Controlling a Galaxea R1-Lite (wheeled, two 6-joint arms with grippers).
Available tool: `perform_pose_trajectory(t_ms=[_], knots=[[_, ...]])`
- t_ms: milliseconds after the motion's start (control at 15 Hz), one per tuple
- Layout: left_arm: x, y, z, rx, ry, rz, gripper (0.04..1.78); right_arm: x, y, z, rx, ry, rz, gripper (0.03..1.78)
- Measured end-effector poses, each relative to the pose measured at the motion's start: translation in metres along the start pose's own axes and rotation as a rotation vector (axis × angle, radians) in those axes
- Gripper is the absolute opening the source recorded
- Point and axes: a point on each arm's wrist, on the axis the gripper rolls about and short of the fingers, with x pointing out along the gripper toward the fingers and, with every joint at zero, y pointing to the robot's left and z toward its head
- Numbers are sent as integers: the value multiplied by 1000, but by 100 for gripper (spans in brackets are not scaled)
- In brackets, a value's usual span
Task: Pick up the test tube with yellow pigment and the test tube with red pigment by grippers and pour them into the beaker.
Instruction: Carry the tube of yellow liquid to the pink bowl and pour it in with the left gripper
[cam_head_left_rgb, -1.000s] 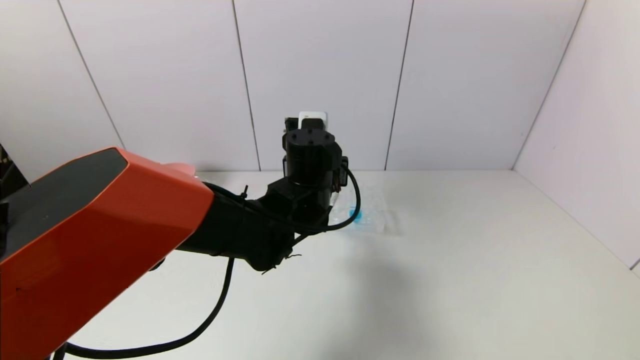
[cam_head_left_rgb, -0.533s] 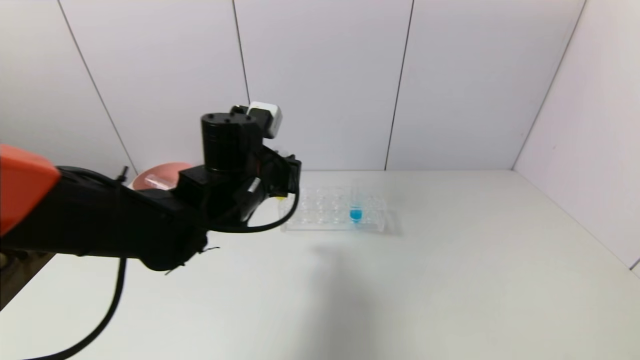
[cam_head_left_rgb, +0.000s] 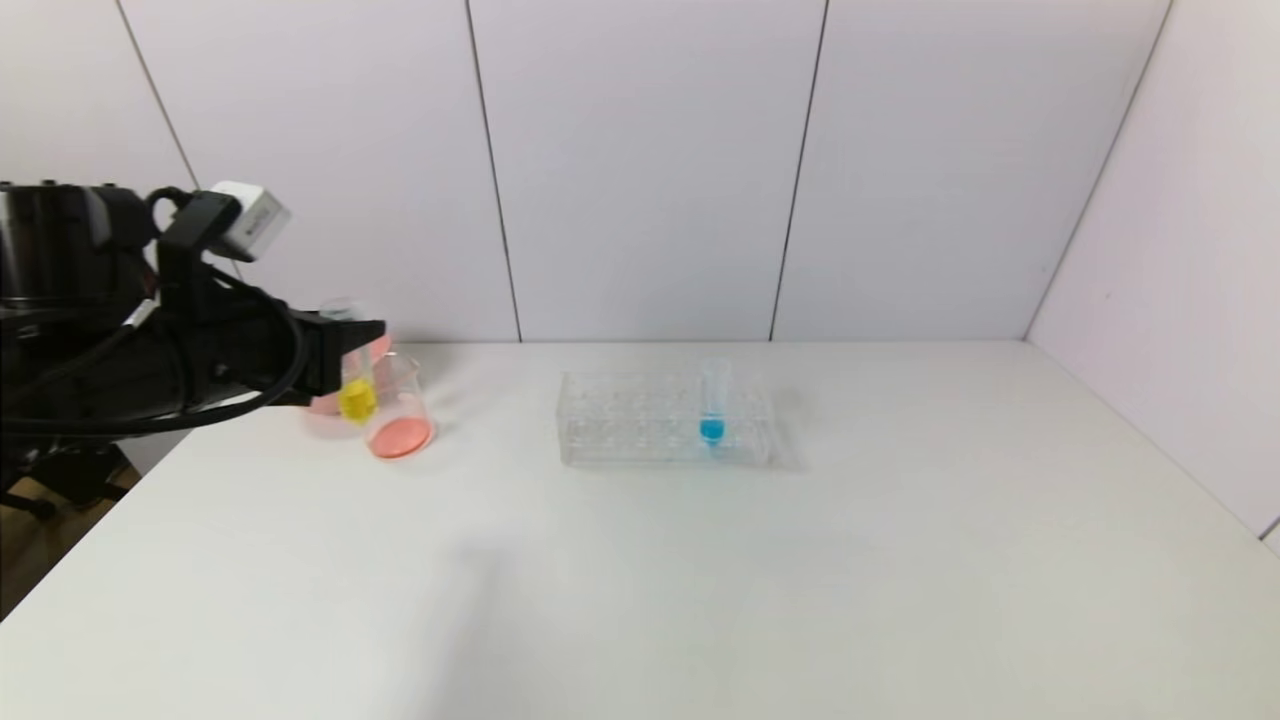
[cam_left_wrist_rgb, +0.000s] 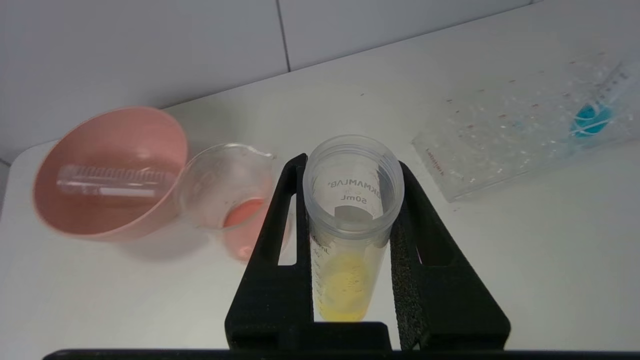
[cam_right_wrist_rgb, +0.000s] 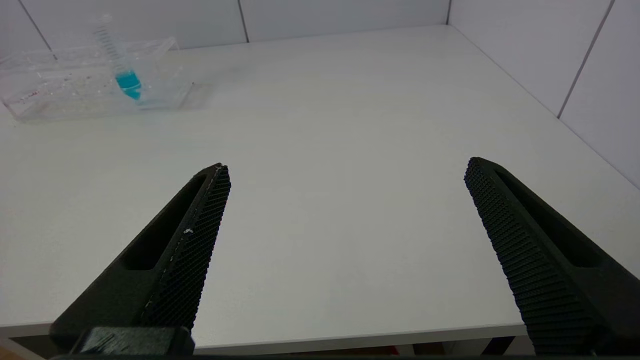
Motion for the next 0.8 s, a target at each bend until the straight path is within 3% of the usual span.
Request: perform_pose_trajectory(t_ms=[333, 600, 800], knots=[[-37, 63, -19, 63, 80, 16, 45, 0, 0, 0, 0, 0, 0, 171], [-21, 87, -23, 116, 146, -2, 45, 0, 0, 0, 0, 0, 0, 171], [0, 104, -20, 177, 214, -66, 45, 0, 0, 0, 0, 0, 0, 171]])
